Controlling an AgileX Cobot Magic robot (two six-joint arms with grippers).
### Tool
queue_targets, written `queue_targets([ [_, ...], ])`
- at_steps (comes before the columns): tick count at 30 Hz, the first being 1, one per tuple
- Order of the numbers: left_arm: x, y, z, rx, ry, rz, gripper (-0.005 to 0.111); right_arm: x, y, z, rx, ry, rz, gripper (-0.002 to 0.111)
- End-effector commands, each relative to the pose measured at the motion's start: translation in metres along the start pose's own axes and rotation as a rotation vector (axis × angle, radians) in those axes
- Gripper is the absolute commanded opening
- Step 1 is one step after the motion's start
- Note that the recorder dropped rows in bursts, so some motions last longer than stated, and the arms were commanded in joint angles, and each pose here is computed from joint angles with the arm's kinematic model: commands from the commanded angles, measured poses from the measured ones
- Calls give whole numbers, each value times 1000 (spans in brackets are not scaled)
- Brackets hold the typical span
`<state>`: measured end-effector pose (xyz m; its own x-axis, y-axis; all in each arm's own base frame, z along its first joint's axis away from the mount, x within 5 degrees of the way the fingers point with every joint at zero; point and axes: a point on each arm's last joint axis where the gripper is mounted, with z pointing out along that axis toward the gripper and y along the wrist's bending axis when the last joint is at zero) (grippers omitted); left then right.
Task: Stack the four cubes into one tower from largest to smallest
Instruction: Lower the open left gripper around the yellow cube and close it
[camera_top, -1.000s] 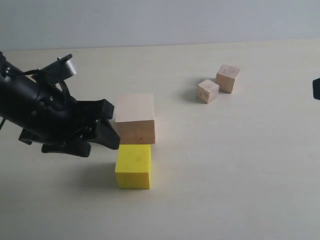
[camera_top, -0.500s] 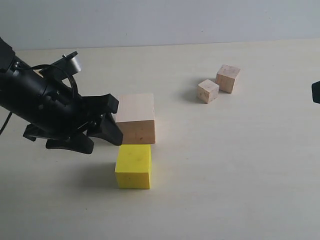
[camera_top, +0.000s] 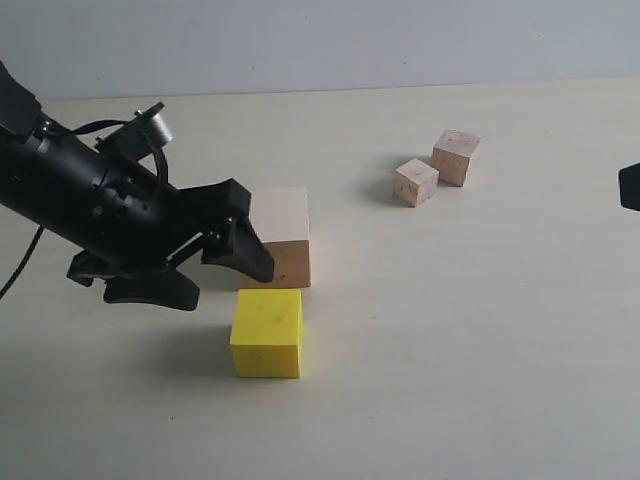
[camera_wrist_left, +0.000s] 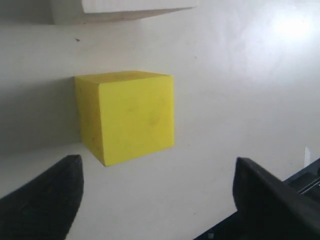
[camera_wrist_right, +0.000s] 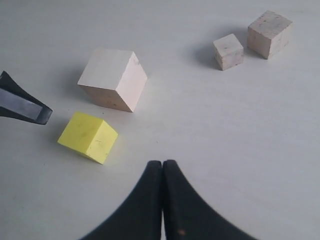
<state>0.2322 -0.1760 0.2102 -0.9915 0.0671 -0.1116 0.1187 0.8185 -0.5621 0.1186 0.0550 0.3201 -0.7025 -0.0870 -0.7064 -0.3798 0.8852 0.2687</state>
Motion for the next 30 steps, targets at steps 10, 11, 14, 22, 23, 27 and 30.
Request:
queue_targets([
  [10, -15, -35, 53, -333, 160, 71, 78, 7, 2, 0, -21, 64, 1, 0],
  [11, -14, -38, 60, -340, 170, 81, 78, 7, 2, 0, -21, 65, 3, 0],
  [14, -21, -38, 69, -355, 173, 75, 78, 7, 2, 0, -22, 68, 10, 0],
  [22, -26, -26, 89, -431, 206, 61, 78, 7, 2, 0, -22, 71, 6, 0],
  [23, -26, -23, 93, -437, 215, 58, 78, 7, 2, 0, -22, 71, 6, 0],
  [27, -26, -22, 95, -440, 222, 54, 56, 7, 2, 0, -22, 71, 6, 0],
  [30, -23, -21, 94, -451, 259, 60, 14, 7, 2, 0, -21, 71, 5, 0],
])
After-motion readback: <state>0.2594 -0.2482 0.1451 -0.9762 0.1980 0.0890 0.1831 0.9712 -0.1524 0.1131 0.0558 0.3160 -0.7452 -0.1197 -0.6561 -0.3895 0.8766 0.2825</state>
